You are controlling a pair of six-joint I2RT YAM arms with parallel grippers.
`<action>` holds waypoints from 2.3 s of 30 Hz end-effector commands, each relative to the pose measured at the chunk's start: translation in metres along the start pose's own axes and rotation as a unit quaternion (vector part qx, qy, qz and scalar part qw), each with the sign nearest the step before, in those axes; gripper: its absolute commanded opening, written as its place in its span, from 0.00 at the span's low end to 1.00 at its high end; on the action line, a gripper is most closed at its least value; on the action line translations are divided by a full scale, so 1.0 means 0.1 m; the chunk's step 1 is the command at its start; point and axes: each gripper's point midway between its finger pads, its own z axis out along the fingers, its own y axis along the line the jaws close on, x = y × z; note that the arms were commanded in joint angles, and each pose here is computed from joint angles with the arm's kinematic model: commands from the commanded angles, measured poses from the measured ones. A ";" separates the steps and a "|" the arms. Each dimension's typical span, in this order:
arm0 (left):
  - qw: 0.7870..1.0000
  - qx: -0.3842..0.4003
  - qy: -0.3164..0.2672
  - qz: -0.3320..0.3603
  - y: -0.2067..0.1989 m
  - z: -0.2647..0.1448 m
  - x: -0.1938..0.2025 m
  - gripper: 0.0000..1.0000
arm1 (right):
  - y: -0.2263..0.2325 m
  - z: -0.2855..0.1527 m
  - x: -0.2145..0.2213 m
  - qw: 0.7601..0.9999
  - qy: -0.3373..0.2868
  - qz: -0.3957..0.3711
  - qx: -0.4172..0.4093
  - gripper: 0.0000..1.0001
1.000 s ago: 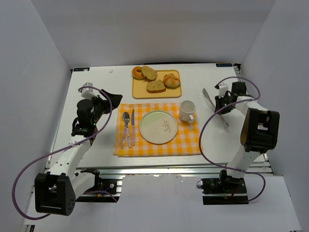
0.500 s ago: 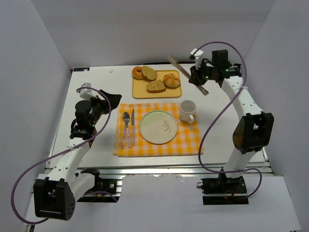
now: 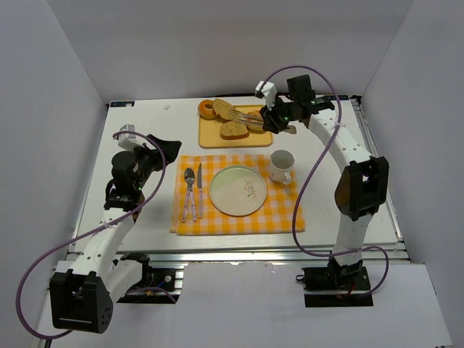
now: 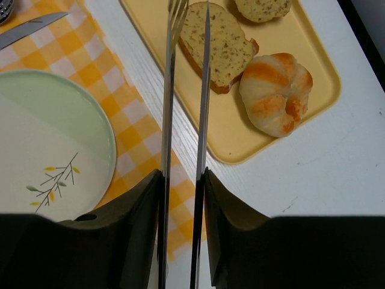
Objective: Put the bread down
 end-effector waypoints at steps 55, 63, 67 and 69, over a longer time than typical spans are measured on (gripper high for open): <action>1.000 -0.018 0.003 0.010 0.08 -0.01 0.03 0.81 | -0.04 0.80 0.36 0.962 0.130 -0.239 0.029 0.12; 1.000 -0.016 -0.002 0.012 0.05 -0.03 -0.01 0.80 | 0.21 0.38 -0.10 0.980 0.056 -0.191 0.013 0.06; 1.000 -0.014 -0.002 0.011 0.03 -0.03 -0.02 0.80 | 0.42 0.13 -0.20 0.986 0.030 -0.163 -0.004 0.06; 1.000 -0.014 -0.002 0.013 0.02 -0.03 -0.03 0.80 | 0.60 0.09 -0.09 0.987 0.026 -0.153 -0.029 0.06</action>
